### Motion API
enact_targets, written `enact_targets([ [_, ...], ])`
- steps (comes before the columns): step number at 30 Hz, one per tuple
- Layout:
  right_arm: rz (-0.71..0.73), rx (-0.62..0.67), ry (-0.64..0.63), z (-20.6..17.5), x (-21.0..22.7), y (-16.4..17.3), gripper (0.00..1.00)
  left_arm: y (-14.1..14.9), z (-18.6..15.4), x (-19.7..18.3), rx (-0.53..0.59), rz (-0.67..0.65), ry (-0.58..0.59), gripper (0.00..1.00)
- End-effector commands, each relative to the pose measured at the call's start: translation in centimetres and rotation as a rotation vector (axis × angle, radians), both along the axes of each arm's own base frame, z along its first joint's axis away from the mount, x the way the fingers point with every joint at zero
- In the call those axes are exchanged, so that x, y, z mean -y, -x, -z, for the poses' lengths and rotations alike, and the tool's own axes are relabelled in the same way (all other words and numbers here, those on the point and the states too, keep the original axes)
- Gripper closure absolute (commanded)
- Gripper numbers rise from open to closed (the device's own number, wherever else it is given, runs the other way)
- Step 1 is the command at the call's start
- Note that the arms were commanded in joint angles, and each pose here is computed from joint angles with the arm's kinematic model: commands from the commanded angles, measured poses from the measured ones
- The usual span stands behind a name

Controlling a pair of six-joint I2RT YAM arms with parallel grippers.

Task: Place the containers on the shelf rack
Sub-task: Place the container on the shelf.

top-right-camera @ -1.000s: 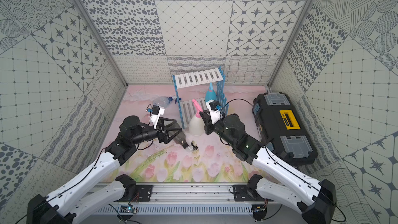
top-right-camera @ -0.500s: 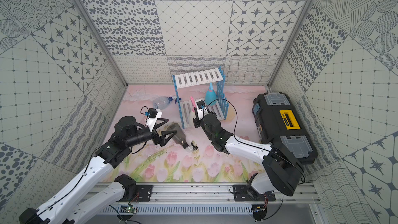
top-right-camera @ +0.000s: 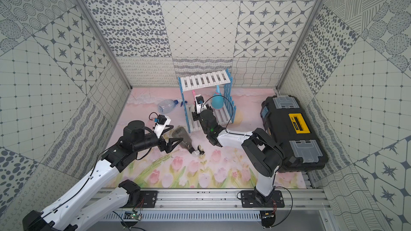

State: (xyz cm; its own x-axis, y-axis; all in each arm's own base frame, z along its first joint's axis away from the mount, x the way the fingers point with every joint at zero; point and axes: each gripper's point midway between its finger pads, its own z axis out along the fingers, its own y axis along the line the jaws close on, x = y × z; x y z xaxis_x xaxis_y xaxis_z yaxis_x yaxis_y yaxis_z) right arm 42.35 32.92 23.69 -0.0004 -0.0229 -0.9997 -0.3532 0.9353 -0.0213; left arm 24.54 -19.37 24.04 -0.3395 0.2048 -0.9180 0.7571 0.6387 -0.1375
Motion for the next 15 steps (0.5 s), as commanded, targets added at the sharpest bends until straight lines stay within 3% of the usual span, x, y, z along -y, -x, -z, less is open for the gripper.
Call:
enact_targets([
  [1, 0.032, 0.097, -0.031, -2.2, -0.3, -1.3, 1.0, -0.2, 0.4, -0.1, 0.027, 0.012, -0.037, 0.01],
  [15, 0.035, 0.013, 0.001, 1.1, -1.9, -4.8, 1.0, -0.2, 0.8, 0.0, 0.016, 0.026, -0.047, 0.01],
])
